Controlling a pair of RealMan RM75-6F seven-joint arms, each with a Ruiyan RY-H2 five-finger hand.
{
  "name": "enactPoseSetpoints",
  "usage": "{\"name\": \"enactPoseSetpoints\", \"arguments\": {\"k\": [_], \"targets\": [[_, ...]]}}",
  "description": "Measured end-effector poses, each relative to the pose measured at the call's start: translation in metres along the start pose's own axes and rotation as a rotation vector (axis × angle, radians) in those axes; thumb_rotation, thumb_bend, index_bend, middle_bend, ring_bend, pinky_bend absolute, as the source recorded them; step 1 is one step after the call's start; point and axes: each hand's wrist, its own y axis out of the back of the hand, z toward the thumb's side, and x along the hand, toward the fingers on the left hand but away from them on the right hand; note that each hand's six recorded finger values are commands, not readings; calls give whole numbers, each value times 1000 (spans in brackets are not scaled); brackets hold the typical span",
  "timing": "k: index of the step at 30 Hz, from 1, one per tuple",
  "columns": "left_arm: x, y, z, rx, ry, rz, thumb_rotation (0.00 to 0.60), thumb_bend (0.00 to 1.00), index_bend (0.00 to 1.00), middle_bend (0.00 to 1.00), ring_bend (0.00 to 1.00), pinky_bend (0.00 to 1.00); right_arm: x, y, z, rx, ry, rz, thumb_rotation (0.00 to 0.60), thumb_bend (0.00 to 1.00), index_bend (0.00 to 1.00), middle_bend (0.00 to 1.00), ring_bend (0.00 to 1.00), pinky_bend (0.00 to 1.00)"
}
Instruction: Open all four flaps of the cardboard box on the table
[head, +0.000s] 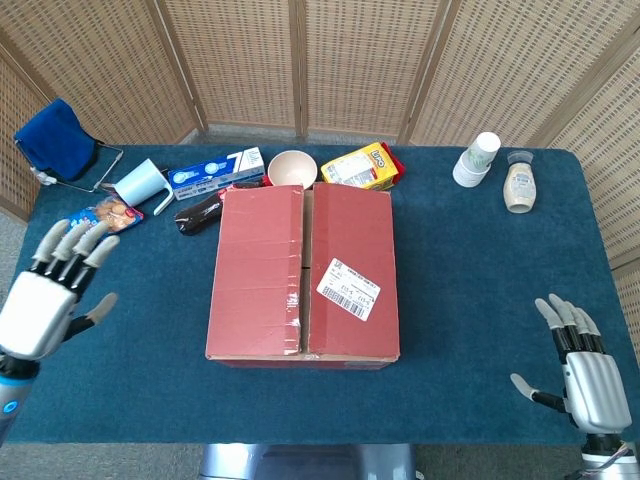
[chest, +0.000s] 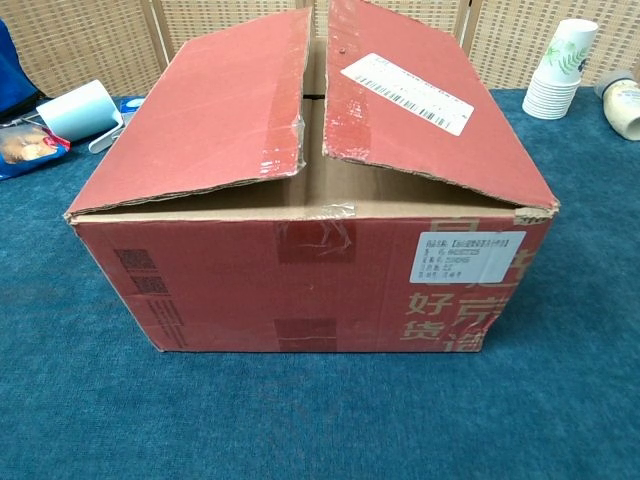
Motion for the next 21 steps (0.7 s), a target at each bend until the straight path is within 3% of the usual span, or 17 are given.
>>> {"name": "enactPoseSetpoints", "arguments": {"k": [11, 21], "targets": [[76, -11, 56, 80, -185, -4, 600, 142, 0, 0, 0, 12, -3, 0, -1, -15, -7, 9, 600, 156, 41, 0, 0, 0], [117, -38, 103, 144, -300, -41, 600, 134, 0, 0, 0, 14, -4, -1, -3, -25, -14, 22, 600, 155, 41, 0, 0, 0]]}}
